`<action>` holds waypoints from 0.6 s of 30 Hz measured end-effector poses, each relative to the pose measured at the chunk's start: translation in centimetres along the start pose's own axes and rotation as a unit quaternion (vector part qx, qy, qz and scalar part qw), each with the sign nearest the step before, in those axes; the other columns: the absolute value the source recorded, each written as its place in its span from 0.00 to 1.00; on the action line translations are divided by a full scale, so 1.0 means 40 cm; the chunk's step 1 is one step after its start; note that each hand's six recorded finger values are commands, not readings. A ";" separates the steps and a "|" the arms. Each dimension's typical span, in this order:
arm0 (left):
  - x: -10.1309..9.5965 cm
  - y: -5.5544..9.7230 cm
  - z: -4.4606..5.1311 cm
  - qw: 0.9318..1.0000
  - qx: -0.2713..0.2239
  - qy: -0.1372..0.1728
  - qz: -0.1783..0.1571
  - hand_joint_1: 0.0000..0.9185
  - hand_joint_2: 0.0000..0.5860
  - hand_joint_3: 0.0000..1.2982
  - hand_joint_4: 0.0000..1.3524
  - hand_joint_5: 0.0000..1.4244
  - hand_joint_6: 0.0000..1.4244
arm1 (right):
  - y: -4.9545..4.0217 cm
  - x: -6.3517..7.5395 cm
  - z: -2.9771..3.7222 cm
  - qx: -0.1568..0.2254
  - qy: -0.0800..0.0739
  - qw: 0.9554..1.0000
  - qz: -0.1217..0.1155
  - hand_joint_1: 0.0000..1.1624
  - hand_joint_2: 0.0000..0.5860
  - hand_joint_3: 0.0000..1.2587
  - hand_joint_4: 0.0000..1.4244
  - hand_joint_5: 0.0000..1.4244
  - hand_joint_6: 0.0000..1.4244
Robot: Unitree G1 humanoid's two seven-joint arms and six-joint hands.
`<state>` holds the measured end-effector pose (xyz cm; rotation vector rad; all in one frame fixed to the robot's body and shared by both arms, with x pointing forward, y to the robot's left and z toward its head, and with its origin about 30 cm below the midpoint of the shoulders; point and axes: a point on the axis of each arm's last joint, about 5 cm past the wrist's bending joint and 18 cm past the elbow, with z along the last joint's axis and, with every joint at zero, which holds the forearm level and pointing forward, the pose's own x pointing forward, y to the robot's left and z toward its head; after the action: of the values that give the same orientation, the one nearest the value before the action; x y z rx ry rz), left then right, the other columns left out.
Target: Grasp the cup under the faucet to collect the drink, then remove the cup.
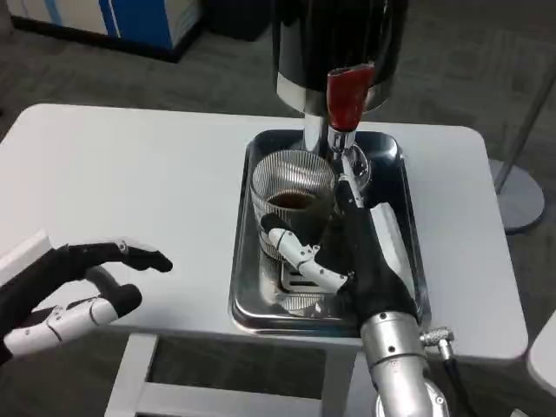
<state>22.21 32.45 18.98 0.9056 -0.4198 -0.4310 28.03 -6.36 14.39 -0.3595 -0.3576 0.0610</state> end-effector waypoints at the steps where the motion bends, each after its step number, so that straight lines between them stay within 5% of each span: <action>1: -0.001 0.000 0.000 1.000 0.000 0.000 0.000 0.00 0.27 0.33 0.23 0.20 0.41 | 0.003 0.002 0.000 0.000 0.001 1.000 0.001 0.53 0.44 0.00 0.00 0.06 0.14; 18: -0.030 -0.015 -0.013 1.000 -0.009 0.024 -0.010 0.00 0.27 0.34 0.23 0.20 0.39 | 0.035 0.007 0.008 -0.002 -0.011 1.000 -0.014 0.54 0.45 0.07 0.13 0.16 0.24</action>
<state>21.37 33.08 18.01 0.9016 -0.3617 -0.4304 28.17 -4.89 14.26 -0.3585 -0.3847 0.0365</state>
